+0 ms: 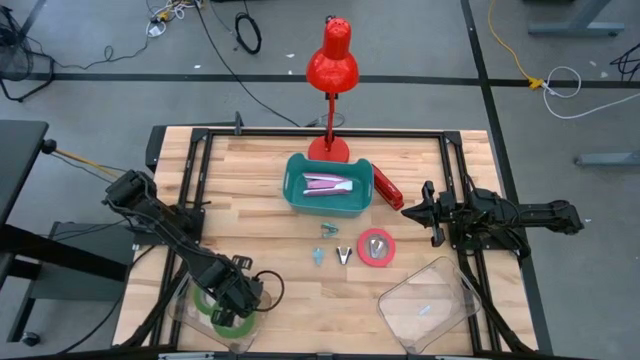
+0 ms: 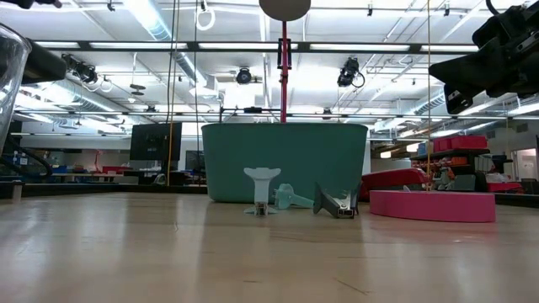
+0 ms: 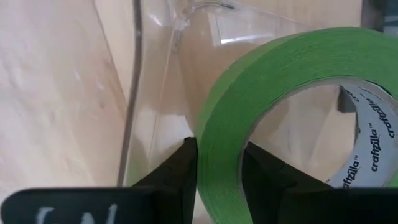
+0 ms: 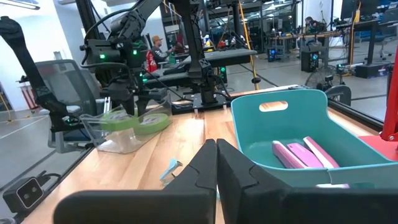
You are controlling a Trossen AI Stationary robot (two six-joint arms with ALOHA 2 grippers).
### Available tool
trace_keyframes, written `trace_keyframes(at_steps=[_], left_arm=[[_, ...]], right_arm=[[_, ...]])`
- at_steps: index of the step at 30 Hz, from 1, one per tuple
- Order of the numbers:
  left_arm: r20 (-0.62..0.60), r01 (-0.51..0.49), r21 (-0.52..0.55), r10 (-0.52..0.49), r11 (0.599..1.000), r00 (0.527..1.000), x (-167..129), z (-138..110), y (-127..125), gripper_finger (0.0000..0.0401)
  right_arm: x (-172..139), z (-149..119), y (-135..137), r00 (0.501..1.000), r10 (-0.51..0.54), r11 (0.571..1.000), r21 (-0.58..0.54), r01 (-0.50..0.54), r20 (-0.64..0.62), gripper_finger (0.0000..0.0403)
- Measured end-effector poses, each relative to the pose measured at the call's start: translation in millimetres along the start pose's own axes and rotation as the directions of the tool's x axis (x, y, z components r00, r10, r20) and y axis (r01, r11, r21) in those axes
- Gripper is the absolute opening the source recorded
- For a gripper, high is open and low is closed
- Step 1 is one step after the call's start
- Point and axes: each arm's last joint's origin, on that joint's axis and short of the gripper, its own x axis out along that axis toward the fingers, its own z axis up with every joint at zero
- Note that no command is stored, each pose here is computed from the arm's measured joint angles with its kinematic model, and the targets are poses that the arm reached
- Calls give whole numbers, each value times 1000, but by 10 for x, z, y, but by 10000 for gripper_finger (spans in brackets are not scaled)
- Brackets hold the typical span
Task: Pick and place Stapler, Stapler remover, tape
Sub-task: Put the green tape in the left transparent bin, then put the bottom light blue staple remover in the right transparent bin
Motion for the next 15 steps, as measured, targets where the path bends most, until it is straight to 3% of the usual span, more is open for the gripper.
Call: trace_keyframes(at_steps=[4, 15], left_arm=[[13, -2, -4, 2, 1000, 1000, 0, 10, -3, 136], [29, 4, -30, -3, 1000, 1000, -1, 25, -9, 250]], right_arm=[[0, 0, 0, 1000, 0, 1000, 0, 0, 0, 6], [0, 0, 0, 1000, 0, 1000, 0, 0, 0, 6]])
